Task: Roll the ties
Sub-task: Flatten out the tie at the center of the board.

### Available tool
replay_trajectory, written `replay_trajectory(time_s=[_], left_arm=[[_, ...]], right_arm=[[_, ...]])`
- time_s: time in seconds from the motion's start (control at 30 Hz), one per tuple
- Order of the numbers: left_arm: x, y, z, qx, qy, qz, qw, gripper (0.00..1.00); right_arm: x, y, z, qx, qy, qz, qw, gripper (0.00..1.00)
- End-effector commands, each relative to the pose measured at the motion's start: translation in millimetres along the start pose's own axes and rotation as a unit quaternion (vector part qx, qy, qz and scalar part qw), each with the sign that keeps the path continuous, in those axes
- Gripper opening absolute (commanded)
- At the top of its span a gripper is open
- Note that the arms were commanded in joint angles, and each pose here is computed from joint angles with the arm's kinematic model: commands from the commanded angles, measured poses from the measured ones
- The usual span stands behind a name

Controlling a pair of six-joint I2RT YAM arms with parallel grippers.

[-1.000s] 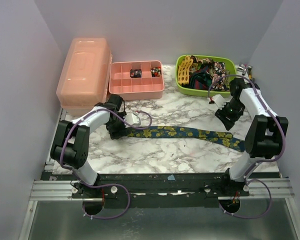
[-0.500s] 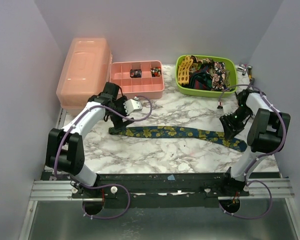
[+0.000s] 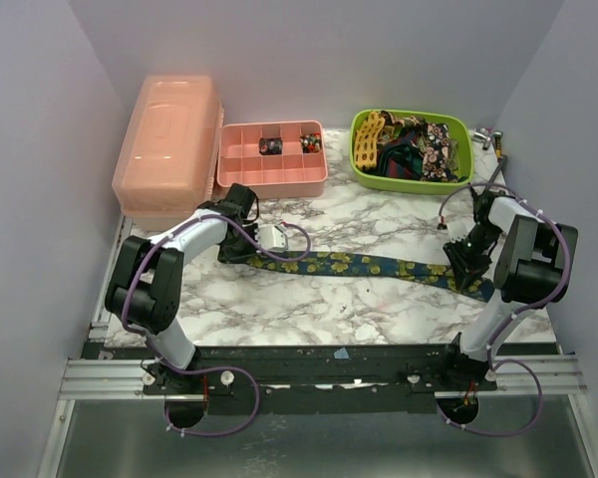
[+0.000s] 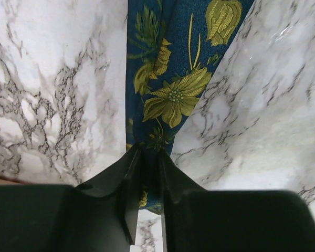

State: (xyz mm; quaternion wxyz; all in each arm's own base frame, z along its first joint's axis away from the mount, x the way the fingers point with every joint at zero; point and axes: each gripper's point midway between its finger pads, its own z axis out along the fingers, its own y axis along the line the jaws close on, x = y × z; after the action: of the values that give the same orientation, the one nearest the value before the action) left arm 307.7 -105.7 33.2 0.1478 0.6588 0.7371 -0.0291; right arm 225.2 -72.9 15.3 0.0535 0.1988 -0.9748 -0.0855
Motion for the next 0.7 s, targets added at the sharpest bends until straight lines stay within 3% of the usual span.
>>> replay_trajectory(time_s=[0.0,0.13,0.27,0.37,0.53,0.67], left_arm=[[9,15,-8,-0.027,0.018,0.019,0.999,0.14],[11,21,-10,-0.037,0.02,0.008,0.999,0.13],[10,29,-9,-0.048,0.023,-0.01,0.999,0.24],[-3,31,-14,-0.04,-0.002,-0.037,0.999,0.52],[-41,36,-36,-0.035,-0.082,-0.077,0.993,0.91],[-69,38,-66,-0.048,-0.153,-0.079,0.984,0.98]], right_arm=[[-13,-48,17,0.067,-0.008,0.0,0.998,0.33],[-15,-70,15,0.094,-0.002,-0.006,0.996,0.32],[-21,-79,12,0.102,-0.004,-0.018,0.995,0.32],[-25,-84,9,0.104,-0.004,-0.032,0.994,0.33],[-30,-109,-1,0.14,0.001,-0.07,0.988,0.35],[-36,-144,-21,0.179,0.0,-0.084,0.98,0.36]])
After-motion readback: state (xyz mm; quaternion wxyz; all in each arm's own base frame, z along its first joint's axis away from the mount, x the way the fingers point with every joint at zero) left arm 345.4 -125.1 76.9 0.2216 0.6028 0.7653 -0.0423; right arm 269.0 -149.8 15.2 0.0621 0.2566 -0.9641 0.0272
